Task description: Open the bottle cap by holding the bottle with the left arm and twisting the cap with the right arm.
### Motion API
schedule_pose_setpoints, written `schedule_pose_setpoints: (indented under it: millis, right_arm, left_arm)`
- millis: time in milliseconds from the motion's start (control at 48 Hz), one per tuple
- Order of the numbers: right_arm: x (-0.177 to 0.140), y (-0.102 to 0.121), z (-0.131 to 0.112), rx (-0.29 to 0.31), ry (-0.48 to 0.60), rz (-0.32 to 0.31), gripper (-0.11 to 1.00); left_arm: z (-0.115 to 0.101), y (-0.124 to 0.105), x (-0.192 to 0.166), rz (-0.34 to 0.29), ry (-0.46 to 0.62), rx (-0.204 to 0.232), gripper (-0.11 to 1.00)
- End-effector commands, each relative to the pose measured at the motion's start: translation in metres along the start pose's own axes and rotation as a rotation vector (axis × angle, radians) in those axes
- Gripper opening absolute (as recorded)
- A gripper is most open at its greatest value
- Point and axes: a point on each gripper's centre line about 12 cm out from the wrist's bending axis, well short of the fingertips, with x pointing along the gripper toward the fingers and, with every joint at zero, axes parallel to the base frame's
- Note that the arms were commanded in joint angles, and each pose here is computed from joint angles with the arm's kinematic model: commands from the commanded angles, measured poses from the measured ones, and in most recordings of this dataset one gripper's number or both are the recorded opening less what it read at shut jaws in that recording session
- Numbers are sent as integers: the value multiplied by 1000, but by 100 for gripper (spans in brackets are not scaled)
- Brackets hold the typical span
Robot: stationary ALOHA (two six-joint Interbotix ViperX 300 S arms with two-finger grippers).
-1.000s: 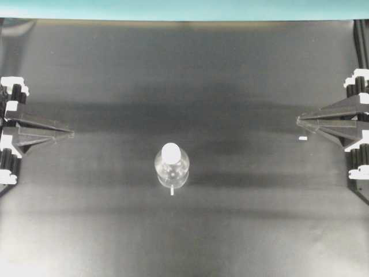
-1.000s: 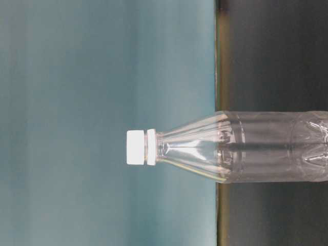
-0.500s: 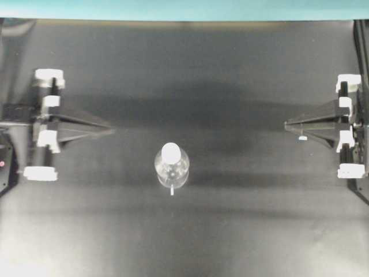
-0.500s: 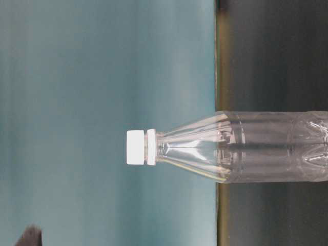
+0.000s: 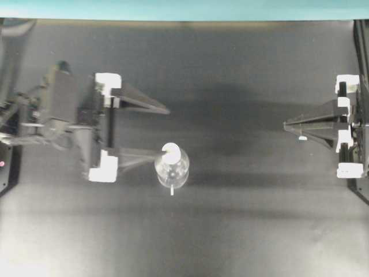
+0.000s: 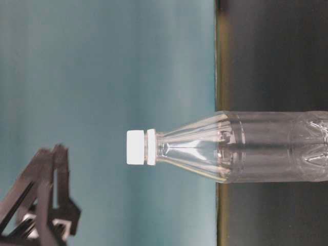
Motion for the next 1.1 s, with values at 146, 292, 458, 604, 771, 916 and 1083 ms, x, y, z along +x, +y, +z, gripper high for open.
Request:
schedule_pose_setpoints:
  millis: [146,292,458,604,771,916,1083]
  right_arm:
    - [1,-4,10,15,-23,-21,0]
    - [1,-8,9,19,-21,-37,0]
    - [1,-8,10,25,-26,-39,0]
    - [-2,-8,14,71,-45,-39,0]
    - [-3,-8,16,139,-52,-37,0]
    - [-3,-8,20,194,-55,-34,0]
    - [-2,-8,14,243,19,-40,0]
  left_arm:
    - [-27,-10,13,-33,-11,-49,95]
    - [-48,-11,17,-36,46,-61,95]
    - [-70,-9,20,-28,111,-38,96]
    - [-92,-6,25,-21,139,-42,96]
    - [-112,-8,30,-29,139,-43,96]
    - [-127,-8,29,-29,162,-47,96]
    - [-153,-7,26,-27,200,-44,97]
